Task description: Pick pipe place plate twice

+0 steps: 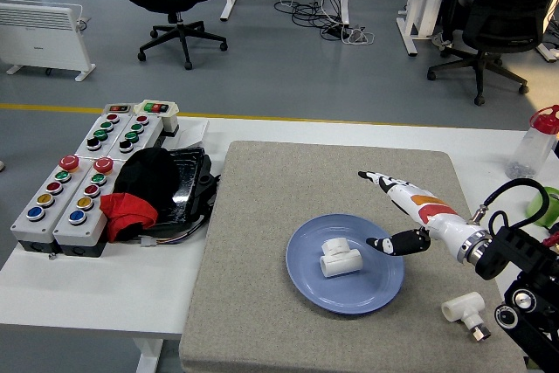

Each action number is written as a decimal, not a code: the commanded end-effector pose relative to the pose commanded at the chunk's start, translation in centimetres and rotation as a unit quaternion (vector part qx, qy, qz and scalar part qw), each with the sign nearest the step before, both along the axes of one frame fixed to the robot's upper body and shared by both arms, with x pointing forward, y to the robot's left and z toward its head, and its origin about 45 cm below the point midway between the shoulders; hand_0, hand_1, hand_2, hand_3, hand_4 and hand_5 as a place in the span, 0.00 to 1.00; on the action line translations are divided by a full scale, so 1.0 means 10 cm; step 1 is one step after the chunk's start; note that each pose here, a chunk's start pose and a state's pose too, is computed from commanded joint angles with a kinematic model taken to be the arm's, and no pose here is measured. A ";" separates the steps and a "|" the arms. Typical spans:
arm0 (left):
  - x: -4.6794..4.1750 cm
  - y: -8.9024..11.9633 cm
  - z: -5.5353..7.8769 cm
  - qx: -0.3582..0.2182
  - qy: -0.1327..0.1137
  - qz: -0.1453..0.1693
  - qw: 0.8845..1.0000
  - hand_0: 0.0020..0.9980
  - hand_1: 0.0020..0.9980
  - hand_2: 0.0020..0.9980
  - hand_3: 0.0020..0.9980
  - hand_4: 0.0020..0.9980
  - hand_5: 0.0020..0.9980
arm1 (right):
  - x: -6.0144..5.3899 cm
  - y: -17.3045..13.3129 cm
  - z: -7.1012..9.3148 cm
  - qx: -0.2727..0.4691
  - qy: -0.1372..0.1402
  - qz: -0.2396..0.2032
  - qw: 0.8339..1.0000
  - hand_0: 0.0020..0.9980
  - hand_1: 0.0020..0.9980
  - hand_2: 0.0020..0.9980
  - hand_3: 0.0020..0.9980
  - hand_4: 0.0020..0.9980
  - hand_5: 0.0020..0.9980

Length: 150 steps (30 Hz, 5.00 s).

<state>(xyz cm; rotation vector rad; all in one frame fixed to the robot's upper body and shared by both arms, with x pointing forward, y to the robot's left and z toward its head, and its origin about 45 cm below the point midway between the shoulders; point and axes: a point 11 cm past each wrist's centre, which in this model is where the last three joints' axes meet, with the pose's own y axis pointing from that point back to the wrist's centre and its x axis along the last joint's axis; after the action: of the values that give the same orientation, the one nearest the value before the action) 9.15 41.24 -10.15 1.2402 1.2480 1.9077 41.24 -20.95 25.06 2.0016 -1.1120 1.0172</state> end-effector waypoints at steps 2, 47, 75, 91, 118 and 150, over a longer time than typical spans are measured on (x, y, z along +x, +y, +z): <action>-0.002 0.00 0.00 0.000 0.000 0.000 1.000 0.72 0.76 0.73 0.68 0.42 1.00 | -0.01 -0.08 0.02 -0.005 0.007 -0.005 1.000 1.00 0.95 1.00 1.00 0.85 0.34; 0.041 0.00 0.01 0.001 -0.003 -0.001 1.000 0.72 0.76 0.73 0.68 0.42 1.00 | -0.76 -1.03 -0.40 -0.163 0.187 -0.041 0.968 0.80 0.83 0.93 0.95 0.83 0.32; 0.036 -0.01 0.00 -0.001 -0.001 -0.003 1.000 0.72 0.76 0.73 0.68 0.41 1.00 | -0.75 -1.01 -0.46 -0.192 0.157 -0.019 0.969 0.70 0.73 0.78 0.86 0.77 0.23; -0.007 -0.02 -0.01 -0.002 0.004 -0.005 1.000 0.72 0.76 0.73 0.68 0.41 1.00 | -0.76 -0.99 -0.49 -0.191 0.152 -0.016 0.970 0.46 0.56 0.60 0.79 0.70 0.17; 0.023 -0.03 -0.01 -0.004 -0.001 -0.002 1.000 0.72 0.76 0.73 0.68 0.41 1.00 | -0.71 -0.95 -0.40 -0.164 0.135 -0.024 0.977 0.42 0.52 0.55 0.76 0.64 0.13; 0.049 -0.02 0.00 -0.003 -0.004 -0.002 1.000 0.72 0.76 0.72 0.68 0.41 1.00 | -0.36 -0.14 0.11 -0.103 0.056 0.041 0.992 0.42 0.52 0.55 0.75 0.61 0.12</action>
<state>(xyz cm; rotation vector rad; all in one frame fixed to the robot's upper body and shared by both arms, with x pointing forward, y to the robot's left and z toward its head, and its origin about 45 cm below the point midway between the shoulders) 9.63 41.05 -10.11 1.2305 1.2455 1.9028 37.61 -22.32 26.15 1.9262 -0.8356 1.0041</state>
